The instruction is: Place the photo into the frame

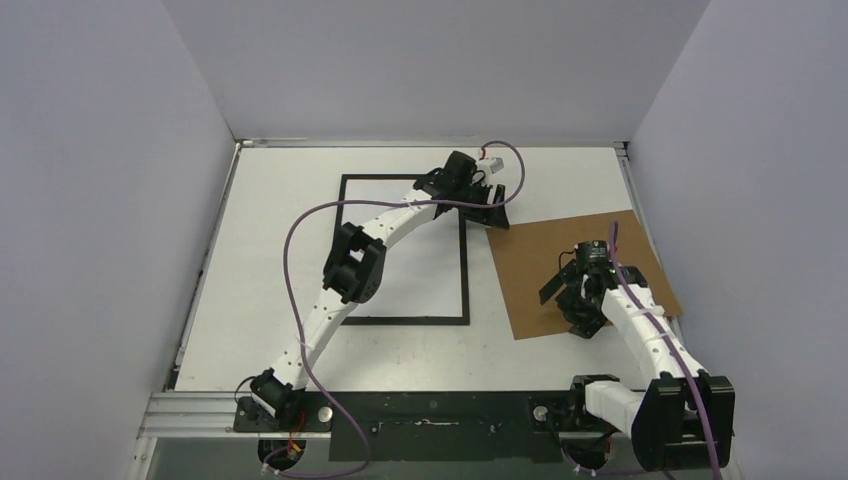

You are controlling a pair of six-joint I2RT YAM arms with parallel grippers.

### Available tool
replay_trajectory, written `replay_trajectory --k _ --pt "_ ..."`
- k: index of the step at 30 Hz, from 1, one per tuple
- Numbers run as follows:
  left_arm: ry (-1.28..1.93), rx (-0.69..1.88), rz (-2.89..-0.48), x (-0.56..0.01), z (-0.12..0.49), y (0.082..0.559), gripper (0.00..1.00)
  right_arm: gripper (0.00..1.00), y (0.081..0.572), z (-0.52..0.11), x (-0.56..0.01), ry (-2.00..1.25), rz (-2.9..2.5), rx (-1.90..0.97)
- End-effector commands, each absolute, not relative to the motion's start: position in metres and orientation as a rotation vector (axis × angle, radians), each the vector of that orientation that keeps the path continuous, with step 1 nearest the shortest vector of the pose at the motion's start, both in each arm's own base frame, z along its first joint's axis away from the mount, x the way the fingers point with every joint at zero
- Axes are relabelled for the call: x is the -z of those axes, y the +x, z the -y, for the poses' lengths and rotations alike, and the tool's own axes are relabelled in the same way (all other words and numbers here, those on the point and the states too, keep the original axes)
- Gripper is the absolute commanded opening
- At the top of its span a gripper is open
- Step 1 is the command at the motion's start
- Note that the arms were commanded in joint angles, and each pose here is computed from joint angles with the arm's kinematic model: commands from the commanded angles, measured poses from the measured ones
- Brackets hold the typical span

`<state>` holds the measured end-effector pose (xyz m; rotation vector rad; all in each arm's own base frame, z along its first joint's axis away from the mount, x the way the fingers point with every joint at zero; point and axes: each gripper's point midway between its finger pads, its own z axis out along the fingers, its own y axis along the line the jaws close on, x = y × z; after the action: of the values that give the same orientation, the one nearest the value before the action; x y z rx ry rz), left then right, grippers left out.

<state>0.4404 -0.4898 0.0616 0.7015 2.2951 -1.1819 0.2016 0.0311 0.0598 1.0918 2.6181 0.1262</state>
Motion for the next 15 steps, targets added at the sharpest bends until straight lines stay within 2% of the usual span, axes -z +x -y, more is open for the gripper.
replay_trajectory --k 1,9,15 --pt "0.588 1.008 -2.284 -0.055 0.476 0.476 0.67 0.84 0.177 -0.023 -0.053 1.303 -2.567 -0.061" --pt "0.701 0.950 -2.312 -0.018 0.475 0.467 0.67 0.84 0.182 -0.037 -0.028 1.549 -2.460 -0.283" --pt "0.799 1.075 -2.401 -0.002 0.475 0.436 0.54 0.84 0.194 -0.043 -0.019 1.586 -2.422 -0.411"
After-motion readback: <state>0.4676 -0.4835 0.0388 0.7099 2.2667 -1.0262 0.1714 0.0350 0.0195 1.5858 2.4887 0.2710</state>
